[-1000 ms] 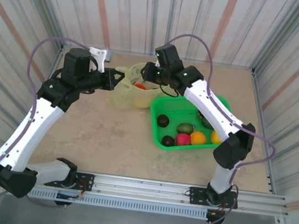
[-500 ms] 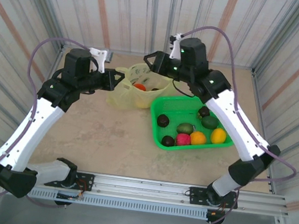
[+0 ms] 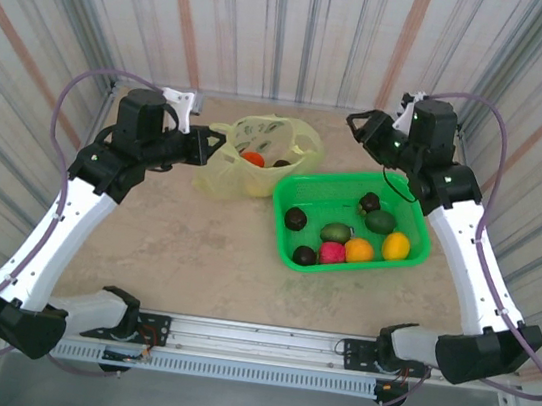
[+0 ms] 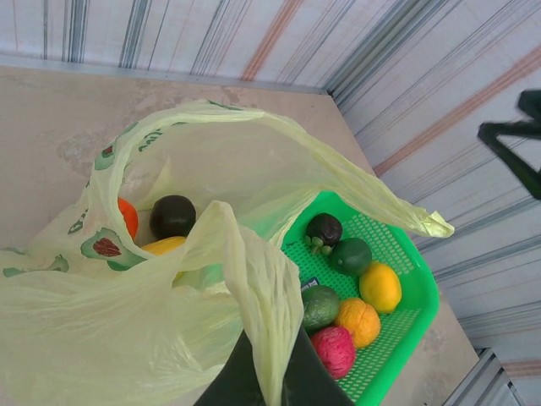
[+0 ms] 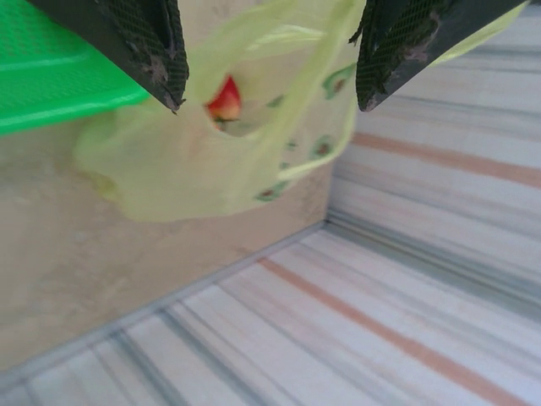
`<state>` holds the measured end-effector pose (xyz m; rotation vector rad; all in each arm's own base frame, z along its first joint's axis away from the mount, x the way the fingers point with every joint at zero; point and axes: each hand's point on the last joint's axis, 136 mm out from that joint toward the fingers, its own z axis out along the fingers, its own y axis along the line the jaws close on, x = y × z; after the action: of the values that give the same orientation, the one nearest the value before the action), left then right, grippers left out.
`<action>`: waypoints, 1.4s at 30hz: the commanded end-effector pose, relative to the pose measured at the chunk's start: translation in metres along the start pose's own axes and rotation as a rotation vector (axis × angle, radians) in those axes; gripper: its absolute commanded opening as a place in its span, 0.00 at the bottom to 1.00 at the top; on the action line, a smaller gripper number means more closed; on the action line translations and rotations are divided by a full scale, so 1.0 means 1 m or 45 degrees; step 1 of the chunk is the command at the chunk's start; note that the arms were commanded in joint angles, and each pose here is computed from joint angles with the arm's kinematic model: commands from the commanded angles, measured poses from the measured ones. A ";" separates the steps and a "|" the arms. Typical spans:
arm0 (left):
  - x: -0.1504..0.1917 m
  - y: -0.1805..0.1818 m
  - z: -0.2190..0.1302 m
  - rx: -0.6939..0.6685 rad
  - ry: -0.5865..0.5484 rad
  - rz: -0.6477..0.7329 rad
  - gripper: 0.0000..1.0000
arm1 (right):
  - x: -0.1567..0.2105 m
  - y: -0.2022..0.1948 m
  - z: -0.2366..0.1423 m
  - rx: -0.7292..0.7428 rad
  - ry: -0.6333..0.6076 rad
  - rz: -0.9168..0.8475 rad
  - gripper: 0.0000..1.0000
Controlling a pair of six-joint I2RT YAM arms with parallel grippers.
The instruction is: Place the fake fruits into the plastic bag and tie a complex knot
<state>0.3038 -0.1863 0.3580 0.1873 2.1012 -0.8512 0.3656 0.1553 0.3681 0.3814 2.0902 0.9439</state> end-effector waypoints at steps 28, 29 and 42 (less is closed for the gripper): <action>0.000 -0.001 -0.011 0.000 -0.027 0.033 0.00 | 0.185 -0.192 0.028 1.073 0.456 0.585 0.60; 0.000 -0.001 -0.011 0.000 -0.031 0.033 0.00 | 0.187 -0.195 0.030 1.088 0.450 0.594 0.60; 0.000 -0.001 -0.012 -0.005 -0.025 0.042 0.00 | 0.205 -0.224 0.059 1.194 0.450 0.629 0.73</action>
<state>0.2987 -0.1843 0.3596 0.1926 2.0908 -0.8509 0.2913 0.1475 0.0762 1.2915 2.7705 0.2470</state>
